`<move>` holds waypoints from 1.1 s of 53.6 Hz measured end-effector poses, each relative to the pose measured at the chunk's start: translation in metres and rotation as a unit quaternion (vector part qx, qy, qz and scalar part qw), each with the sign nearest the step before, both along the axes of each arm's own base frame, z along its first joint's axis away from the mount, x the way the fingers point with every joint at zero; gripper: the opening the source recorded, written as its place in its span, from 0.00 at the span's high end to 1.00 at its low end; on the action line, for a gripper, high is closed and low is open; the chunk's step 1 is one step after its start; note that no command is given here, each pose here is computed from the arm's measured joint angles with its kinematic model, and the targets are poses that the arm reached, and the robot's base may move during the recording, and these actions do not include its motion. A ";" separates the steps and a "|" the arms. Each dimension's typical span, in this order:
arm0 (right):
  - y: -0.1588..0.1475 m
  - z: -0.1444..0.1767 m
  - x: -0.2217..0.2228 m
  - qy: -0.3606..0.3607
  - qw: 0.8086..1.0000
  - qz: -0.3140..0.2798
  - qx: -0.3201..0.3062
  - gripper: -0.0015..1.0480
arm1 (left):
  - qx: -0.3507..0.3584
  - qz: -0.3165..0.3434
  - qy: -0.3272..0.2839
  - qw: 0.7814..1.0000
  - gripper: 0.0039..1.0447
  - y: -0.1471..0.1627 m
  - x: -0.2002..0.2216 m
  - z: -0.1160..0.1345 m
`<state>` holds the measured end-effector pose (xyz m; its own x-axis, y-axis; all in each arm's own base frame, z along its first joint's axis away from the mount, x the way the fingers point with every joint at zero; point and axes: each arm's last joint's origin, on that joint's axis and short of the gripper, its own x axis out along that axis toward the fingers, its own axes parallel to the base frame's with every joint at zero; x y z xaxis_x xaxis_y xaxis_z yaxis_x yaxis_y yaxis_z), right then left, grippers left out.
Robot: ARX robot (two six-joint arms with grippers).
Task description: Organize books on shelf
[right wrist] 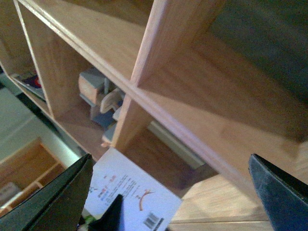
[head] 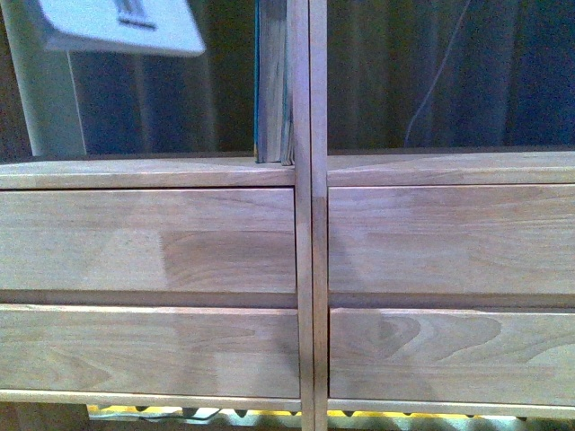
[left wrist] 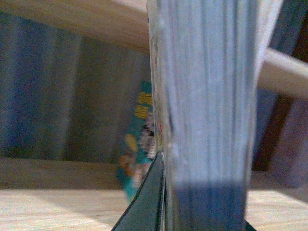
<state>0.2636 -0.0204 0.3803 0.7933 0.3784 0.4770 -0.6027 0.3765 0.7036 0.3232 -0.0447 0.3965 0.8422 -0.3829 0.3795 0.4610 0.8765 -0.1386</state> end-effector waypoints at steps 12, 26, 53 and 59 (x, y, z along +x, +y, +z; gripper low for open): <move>-0.030 0.012 -0.041 -0.060 0.989 -0.068 -0.114 0.07 | 0.123 0.091 -0.034 0.988 0.94 0.006 0.037 -0.008; -0.048 0.006 -0.075 -0.091 0.978 -0.100 -0.162 0.07 | 0.198 0.123 -0.070 0.970 0.94 -0.006 0.082 -0.006; -0.057 -0.033 -0.083 -0.059 0.985 -0.090 -0.134 0.07 | 0.218 0.143 -0.065 0.963 0.94 -0.042 0.186 -0.055; -0.054 -0.041 -0.082 -0.051 0.987 -0.084 -0.127 0.07 | 0.221 0.131 -0.067 0.964 0.94 -0.058 0.199 -0.062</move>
